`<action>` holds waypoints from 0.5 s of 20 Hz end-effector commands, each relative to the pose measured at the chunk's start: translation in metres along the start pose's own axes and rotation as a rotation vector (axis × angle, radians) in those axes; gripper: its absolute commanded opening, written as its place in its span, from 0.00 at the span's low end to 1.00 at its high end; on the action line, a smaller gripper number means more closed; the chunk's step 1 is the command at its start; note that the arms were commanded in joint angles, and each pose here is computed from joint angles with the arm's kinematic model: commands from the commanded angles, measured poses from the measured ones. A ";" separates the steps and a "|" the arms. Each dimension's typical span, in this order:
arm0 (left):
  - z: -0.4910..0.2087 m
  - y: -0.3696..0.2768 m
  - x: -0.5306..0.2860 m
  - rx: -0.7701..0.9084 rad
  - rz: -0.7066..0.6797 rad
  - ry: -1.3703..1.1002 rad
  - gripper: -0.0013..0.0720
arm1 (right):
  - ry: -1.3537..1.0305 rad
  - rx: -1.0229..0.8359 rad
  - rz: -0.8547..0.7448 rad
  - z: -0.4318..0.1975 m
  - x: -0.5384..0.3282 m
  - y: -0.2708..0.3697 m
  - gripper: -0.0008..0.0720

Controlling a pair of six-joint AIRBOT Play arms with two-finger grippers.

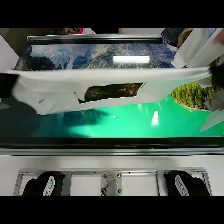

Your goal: Fold the clothes and pants, and hang the long-sleeved shirts on hangers.

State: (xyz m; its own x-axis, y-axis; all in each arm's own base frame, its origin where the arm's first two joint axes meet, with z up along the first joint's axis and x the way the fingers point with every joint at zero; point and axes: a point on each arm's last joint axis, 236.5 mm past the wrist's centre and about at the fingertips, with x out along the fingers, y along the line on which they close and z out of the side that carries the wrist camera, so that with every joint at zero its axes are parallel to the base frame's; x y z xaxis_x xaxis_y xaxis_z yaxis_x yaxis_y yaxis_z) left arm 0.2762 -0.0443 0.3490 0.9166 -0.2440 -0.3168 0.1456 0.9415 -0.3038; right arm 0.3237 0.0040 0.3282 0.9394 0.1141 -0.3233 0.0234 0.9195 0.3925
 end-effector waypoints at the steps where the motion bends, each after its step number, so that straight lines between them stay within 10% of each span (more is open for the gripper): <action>1: 0.065 -0.067 -0.114 0.118 -0.062 -0.324 0.03 | -0.238 -0.116 0.067 0.057 -0.105 0.054 0.02; 10: 0.062 -0.034 -0.041 0.021 -0.040 -0.131 0.03 | -0.115 -0.104 -0.029 0.041 -0.101 0.034 0.02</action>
State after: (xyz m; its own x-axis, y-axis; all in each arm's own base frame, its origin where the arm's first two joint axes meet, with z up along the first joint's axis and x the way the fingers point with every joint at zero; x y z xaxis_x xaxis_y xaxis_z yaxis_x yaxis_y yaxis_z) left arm 0.2153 -0.0600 0.4658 0.9694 -0.2407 -0.0481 0.2227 0.9449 -0.2401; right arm 0.2286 0.0124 0.4384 0.9941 0.0462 -0.0985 -0.0161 0.9579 0.2868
